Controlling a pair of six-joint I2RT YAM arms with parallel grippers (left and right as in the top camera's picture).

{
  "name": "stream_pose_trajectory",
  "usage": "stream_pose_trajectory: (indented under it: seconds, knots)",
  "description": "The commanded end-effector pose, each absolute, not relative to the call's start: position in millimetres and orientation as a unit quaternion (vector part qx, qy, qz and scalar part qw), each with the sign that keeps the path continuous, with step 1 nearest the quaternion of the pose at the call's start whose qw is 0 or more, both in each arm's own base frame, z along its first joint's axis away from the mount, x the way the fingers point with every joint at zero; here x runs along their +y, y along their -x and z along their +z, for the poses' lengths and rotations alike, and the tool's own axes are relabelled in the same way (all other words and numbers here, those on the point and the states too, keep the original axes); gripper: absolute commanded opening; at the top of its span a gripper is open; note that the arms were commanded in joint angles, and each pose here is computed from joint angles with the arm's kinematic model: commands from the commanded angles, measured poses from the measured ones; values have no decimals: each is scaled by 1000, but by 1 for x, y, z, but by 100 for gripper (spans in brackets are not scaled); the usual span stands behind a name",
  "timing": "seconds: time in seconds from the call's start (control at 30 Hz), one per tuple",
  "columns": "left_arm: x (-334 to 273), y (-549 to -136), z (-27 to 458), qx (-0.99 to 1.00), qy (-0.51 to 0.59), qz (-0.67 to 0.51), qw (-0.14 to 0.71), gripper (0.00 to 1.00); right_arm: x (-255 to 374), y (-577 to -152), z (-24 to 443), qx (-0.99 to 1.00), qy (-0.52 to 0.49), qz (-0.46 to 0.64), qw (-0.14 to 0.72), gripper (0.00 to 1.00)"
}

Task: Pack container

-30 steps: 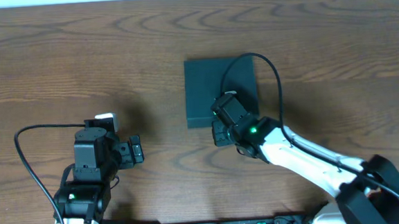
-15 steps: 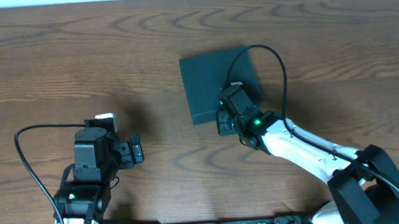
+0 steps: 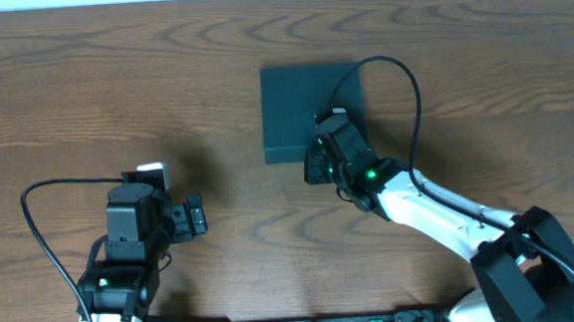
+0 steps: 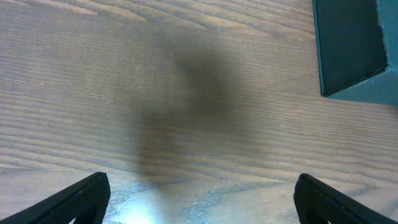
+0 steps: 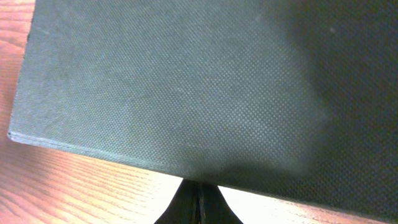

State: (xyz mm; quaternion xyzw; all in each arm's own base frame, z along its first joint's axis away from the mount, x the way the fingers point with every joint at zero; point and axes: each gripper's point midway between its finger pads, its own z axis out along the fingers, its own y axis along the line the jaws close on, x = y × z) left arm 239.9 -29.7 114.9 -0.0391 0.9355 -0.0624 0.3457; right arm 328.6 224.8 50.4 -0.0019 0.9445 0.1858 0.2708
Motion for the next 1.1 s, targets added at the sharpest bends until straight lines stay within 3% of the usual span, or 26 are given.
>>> stream_pose_trajectory:
  seconds: [0.0,0.17,0.47,0.7,0.97,1.0,1.03,1.07]
  knots:
    - [-27,-239,113,936,40,-58,345,95,218,-332,44,947,-10,174,271,1]
    - [-27,-239,113,936,40,-58,345,95,226,-328,50,945,3,189,267,1]
    - [-27,-239,113,936,40,-58,345,95,241,-320,122,907,88,219,347,1]
    - [-27,-239,113,936,40,-58,345,95,201,-338,195,848,181,185,462,1]
    - [-27,-239,113,936,40,-58,345,95,155,-311,257,783,229,280,505,2]
    - [-27,-239,113,936,40,-58,345,95,147,-313,264,773,223,270,530,20]
    - [-27,-239,113,936,40,-58,345,95,143,-313,269,761,221,265,549,32]
    - [-27,-239,113,936,40,-58,345,95,139,-313,276,747,213,263,572,57]
